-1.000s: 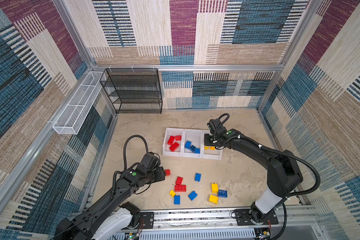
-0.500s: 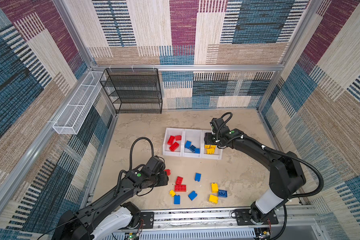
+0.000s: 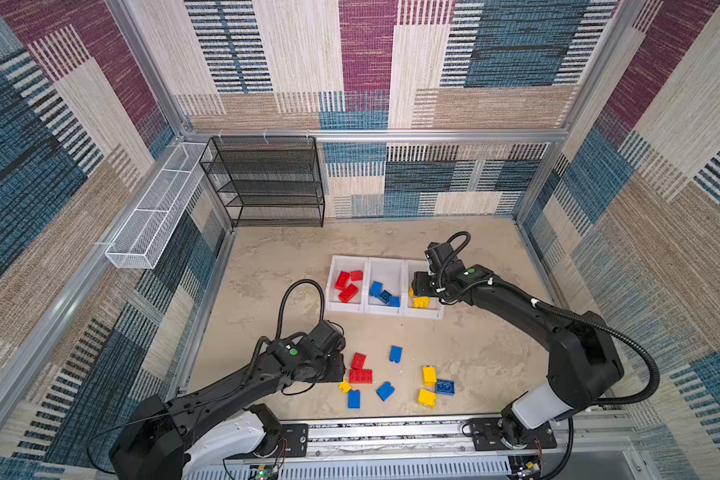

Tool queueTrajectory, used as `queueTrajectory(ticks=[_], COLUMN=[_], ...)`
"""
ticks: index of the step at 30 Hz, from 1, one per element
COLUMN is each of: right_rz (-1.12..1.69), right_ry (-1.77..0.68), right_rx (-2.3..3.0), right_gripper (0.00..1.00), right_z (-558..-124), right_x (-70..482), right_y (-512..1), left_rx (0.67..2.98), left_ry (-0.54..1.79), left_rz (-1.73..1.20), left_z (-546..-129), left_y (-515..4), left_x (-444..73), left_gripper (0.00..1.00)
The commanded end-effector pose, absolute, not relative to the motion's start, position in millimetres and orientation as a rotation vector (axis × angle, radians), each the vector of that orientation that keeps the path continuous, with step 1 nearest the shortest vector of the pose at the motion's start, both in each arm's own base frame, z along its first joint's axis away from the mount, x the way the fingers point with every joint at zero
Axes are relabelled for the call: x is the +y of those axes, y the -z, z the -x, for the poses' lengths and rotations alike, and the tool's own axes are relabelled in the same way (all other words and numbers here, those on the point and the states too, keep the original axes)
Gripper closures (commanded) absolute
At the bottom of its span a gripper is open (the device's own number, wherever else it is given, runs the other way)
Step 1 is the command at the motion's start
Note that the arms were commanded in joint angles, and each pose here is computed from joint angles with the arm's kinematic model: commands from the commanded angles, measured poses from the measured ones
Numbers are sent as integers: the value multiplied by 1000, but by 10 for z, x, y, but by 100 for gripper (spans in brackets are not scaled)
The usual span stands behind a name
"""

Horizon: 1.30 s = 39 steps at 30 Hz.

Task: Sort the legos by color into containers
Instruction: 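Carry the yellow brick into the yellow compartment and open the right gripper, then lower the left gripper onto a small yellow brick beside the red bricks and grasp it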

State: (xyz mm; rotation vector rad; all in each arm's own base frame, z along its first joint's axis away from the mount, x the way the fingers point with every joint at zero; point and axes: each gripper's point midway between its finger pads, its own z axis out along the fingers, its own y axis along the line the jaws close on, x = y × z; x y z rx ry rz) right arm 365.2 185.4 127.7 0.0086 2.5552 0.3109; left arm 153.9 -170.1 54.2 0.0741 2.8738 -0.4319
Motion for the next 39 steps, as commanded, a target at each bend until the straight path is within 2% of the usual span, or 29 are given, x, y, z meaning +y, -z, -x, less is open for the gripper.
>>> queueTrajectory(ticks=[1,15,27,39], right_rz=[-24,-23,-26,-30], right_ry=[-343,-352,-361,-370], right_rx=[2533,2547,2557,2567], right_gripper=[35,35,35,36], right_z=[-3659,-3604,-3569,-3544], right_x=[1876,1870,1872,1873], right_y=[-1313,-1232,-1172,-1130], left_rx=[2878,2955,2984,2985], left_ry=[417,372,312,251], left_rz=[-34,-129,-204,-225], left_z=[-1545,-1385,-1345,-1383], left_y=[-523,-380,-306,-261], left_x=[-1736,-1871,-1957,-1974], left_gripper=[46,52,53,60])
